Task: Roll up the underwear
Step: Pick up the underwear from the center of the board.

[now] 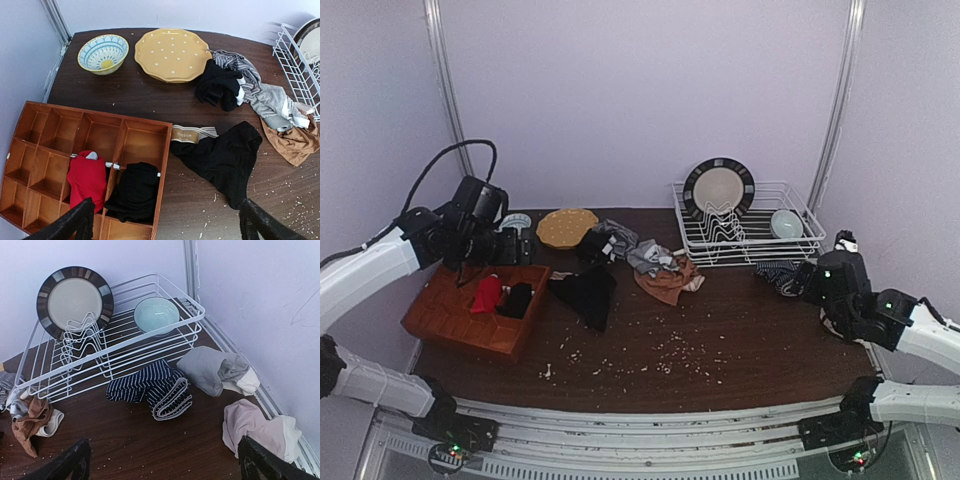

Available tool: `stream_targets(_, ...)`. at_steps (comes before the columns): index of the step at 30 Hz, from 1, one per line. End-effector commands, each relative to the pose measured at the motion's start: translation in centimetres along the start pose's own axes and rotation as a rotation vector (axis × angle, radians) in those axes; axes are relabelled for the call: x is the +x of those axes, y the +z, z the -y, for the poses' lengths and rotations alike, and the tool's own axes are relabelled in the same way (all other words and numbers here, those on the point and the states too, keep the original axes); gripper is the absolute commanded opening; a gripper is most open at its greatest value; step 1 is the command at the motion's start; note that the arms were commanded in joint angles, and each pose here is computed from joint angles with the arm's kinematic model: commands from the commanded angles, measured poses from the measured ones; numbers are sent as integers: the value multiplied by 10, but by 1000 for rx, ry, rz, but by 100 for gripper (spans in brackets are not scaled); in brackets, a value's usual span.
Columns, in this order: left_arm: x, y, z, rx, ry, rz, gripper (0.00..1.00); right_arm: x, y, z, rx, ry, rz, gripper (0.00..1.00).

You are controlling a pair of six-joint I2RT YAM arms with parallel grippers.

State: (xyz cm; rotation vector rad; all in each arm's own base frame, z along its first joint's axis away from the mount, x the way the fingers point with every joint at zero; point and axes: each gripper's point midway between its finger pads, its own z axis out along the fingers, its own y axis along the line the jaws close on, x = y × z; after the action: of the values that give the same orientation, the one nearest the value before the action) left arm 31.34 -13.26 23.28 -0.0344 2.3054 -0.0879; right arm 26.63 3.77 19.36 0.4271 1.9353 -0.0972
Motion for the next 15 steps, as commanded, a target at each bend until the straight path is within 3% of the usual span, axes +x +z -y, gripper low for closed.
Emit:
stream_targets(1, -10, -8, 8, 59, 15, 38, 98, -3, -4, -17, -118, -36, 6, 100)
stream_targets(10, -22, -48, 20, 221, 7, 119, 98, 18, -4, -82, -362, -148, -175, 96)
stream_targets(15, 12, -48, 12, 286, -86, 127, 97, 46, 2, -119, -449, -154, -290, 93)
